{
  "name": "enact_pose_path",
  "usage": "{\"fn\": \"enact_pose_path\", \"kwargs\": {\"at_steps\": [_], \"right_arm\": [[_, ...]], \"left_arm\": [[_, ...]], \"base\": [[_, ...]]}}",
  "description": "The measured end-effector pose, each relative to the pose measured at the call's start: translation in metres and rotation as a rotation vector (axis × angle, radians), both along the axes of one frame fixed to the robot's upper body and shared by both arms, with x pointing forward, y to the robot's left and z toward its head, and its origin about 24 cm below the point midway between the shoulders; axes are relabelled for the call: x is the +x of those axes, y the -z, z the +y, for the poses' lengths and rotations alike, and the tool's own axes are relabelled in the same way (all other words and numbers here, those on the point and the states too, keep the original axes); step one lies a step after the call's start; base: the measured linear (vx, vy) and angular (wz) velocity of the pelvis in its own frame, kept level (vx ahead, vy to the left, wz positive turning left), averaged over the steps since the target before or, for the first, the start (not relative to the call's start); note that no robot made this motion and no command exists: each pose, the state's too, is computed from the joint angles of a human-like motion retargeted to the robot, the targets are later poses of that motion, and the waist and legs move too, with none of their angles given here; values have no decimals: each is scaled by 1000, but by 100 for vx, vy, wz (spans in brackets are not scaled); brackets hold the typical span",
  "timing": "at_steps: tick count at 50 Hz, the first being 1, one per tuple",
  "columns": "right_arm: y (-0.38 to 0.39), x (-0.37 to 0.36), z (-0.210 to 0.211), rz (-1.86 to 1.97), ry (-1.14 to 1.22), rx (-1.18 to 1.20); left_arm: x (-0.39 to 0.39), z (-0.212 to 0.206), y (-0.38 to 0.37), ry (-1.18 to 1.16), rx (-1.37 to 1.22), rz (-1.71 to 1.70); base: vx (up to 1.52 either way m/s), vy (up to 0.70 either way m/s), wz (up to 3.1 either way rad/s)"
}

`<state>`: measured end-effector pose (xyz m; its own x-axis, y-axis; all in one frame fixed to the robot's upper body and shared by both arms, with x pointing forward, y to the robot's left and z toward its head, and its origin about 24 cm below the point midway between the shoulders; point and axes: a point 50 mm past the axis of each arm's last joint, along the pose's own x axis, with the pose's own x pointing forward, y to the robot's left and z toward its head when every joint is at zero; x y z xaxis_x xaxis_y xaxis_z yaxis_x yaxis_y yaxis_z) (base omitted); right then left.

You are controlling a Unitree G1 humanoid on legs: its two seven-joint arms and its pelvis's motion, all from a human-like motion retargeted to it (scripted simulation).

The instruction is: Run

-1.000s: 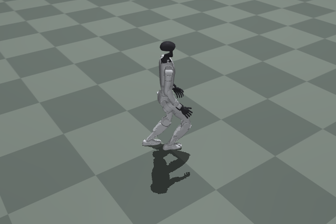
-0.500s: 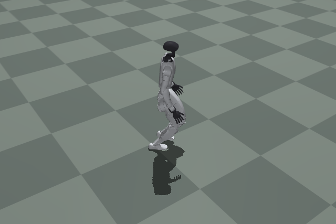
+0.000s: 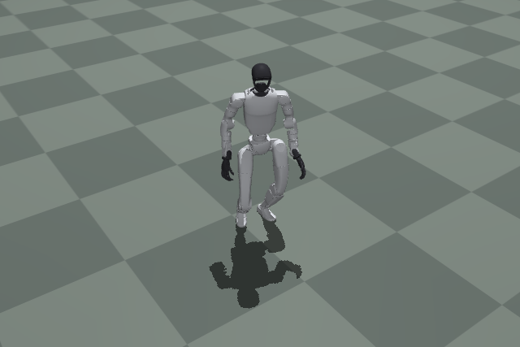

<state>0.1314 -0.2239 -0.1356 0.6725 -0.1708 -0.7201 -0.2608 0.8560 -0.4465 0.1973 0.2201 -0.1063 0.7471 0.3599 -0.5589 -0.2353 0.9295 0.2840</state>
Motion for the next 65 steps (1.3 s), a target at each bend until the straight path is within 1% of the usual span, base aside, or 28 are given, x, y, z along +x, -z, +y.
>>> {"fn": "enact_pose_path", "kwargs": {"at_steps": [7,10,12,15,22,25,30,34,37,40,44,47,51,55,58,60,62,65], "right_arm": [[-4,4,-12,-53,78,-53],[-7,11,-11,-87,90,-65],[-11,22,-9,-130,88,-79],[-16,38,-4,-181,64,-112],[-36,88,15,-293,-81,-221],[-48,106,23,-347,-161,-236],[-63,122,49,-412,-309,-157],[-63,117,63,-408,-420,-137],[-53,102,65,-358,-453,-134],[-38,82,59,-270,-439,-138],[-19,57,38,-156,-362,-187],[-8,36,12,-63,-275,-240],[-2,12,-21,28,-146,-303],[-2,1,-40,67,-61,-358],[-5,6,-45,47,-28,-390],[-12,25,-45,-4,-33,-423],[-22,48,-41,-77,-63,-448],[-39,84,-24,-213,-118,-450]], "left_arm": [[36,-69,-31,332,-79,-203],[41,-90,-41,422,-111,-260],[44,-95,-47,433,-122,-297],[44,-92,-49,383,-130,-315],[30,-47,-32,107,-78,-228],[9,-29,-12,36,-43,-111],[-51,7,24,-21,19,158],[-95,26,41,-57,67,347],[-115,31,46,-65,88,436],[-113,28,47,-42,105,444],[-68,15,35,8,138,303],[-20,-8,14,63,106,111],[37,-43,-33,183,31,-206],[68,-68,-77,274,-25,-443],[71,-75,-90,277,-66,-514],[70,-76,-93,257,-89,-526],[67,-78,-85,237,-93,-483],[56,-72,-60,211,-69,-353]], "base": [[14,-29,-202],[17,-41,-175],[27,-42,-186],[32,-47,-194],[40,-47,-301],[59,-20,-225],[77,-6,-110],[86,1,-12],[81,-1,5],[80,-3,-25],[86,3,-58],[91,-3,-46],[88,-12,-39],[79,-14,-50],[78,-16,-40],[69,-24,-50],[68,-22,-57],[71,-15,-50]]}}
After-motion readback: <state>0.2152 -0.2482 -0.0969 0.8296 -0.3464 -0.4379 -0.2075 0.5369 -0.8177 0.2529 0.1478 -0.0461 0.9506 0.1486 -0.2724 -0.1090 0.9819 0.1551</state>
